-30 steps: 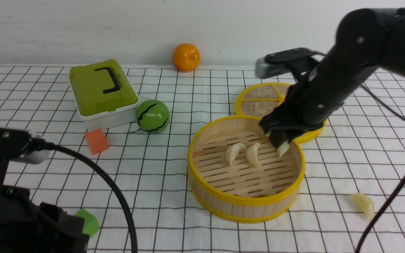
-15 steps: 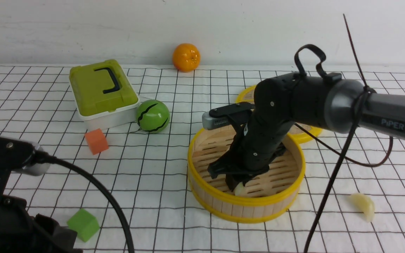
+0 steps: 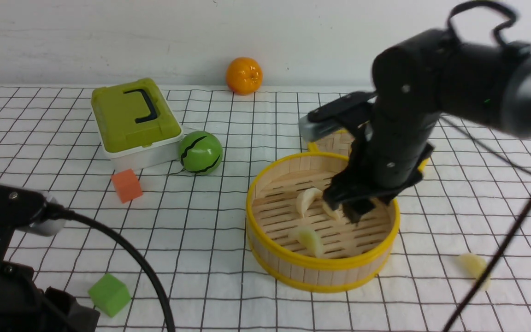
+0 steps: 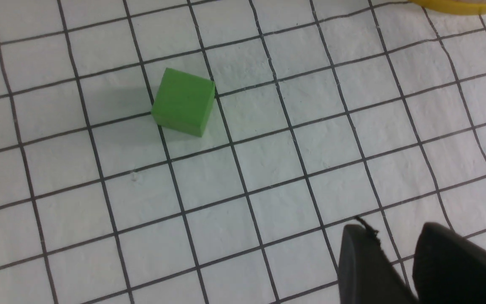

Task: Put the dumplings into the steamer on the table with the white tablecloth.
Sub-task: 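Place the dumpling in the bamboo steamer basket with the right gripper, then reach for and grasp a dumpling lying on the table beside the steamer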

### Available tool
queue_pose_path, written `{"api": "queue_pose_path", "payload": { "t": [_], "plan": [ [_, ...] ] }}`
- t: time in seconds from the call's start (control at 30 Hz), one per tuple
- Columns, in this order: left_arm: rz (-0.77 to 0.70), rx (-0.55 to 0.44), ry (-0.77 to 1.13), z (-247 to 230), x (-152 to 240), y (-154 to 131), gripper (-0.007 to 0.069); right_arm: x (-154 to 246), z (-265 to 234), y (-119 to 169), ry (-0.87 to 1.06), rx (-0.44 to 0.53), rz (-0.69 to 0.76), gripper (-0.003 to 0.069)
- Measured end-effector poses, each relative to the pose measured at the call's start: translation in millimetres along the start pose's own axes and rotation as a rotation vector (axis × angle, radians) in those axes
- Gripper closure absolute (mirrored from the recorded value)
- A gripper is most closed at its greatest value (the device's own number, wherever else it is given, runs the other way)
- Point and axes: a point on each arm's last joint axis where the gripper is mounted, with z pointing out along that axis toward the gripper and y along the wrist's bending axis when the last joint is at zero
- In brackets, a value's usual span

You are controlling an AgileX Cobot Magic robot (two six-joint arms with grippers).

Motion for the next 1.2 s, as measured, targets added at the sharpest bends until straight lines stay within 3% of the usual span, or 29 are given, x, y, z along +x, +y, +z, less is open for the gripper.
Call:
{"api": "queue_pose_path", "payload": {
  "t": [0.17,0.43,0.93,1.03,1.17,1.2],
  "plan": [
    [-0.002,0.002,0.001,0,0,0,0.0442,43,-27,-52,0.008,0.069,0.152,0.0189],
    [-0.007,0.008,0.003,0,0,-1,0.0442,103,26,-109,0.074,0.112,0.353,0.0189],
    [-0.01,0.024,-0.029,0,-3,-2,0.0435,104,92,-128,0.058,0.11,0.355,0.0191],
    [-0.01,0.025,-0.03,0,-3,-2,0.043,105,101,-128,0.078,0.105,0.329,0.0242],
    [-0.01,0.025,-0.03,0,-3,-2,0.0427,104,102,-127,0.074,0.092,0.334,0.0421],
    [-0.01,0.025,-0.03,0,-3,-2,0.0426,104,102,-128,0.073,0.093,0.335,0.0431]
  ]
}}
